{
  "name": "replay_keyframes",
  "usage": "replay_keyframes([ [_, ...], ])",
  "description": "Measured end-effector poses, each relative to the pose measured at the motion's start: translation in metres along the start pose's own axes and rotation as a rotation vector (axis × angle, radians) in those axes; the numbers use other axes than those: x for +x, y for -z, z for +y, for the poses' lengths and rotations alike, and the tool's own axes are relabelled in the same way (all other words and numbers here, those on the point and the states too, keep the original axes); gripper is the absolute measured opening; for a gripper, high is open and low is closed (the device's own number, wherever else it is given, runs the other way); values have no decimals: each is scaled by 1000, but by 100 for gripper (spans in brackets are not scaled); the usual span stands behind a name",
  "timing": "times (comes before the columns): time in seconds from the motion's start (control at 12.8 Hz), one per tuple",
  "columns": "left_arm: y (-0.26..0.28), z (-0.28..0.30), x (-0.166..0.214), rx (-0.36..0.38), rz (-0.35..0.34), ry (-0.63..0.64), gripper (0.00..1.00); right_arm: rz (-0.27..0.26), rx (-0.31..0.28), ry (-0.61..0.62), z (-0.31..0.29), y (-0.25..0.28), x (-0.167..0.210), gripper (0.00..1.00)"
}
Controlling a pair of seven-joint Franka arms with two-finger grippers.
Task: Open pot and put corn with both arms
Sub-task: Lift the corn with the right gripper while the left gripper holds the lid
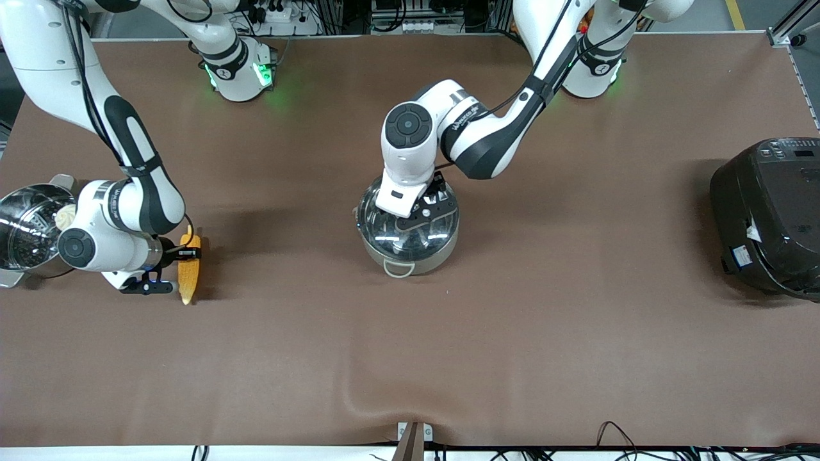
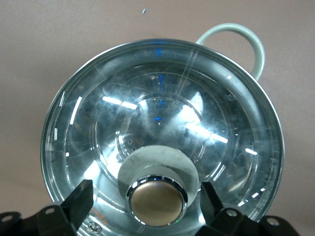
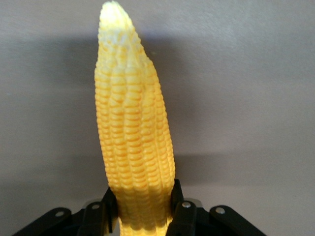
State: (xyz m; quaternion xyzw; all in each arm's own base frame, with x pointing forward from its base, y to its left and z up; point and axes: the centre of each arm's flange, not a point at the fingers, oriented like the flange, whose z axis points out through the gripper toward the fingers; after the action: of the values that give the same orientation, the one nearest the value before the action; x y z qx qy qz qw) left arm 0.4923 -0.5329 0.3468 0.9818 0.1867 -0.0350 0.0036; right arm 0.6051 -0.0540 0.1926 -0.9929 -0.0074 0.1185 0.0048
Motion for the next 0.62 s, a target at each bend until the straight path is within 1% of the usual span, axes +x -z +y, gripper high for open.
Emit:
replay_keyframes([
  [0.08,0,0,0,0,0,0,93,-3,-4,16,-11,12,1,45],
  [0.16,-1,0,0,1,0,0,90,-5,-9,25,-27,30,0,43],
  [0.23,-2,0,0,2,-1,0,85,-10,-15,23,-46,52,-2,38],
  [0.31,-3,0,0,4,-2,0,85,-17,-24,20,-69,77,-6,37],
  [0.39,-5,0,0,6,-3,1,82,-24,-35,16,-97,102,-11,37],
  [0.47,-7,0,0,9,-4,5,82,-27,-48,10,-129,126,-17,37],
  [0.55,-8,0,-1,11,-5,9,78,-22,-57,4,-162,143,-22,37],
  [0.62,-8,1,-1,11,-5,12,78,-12,-60,1,-193,154,-27,37],
])
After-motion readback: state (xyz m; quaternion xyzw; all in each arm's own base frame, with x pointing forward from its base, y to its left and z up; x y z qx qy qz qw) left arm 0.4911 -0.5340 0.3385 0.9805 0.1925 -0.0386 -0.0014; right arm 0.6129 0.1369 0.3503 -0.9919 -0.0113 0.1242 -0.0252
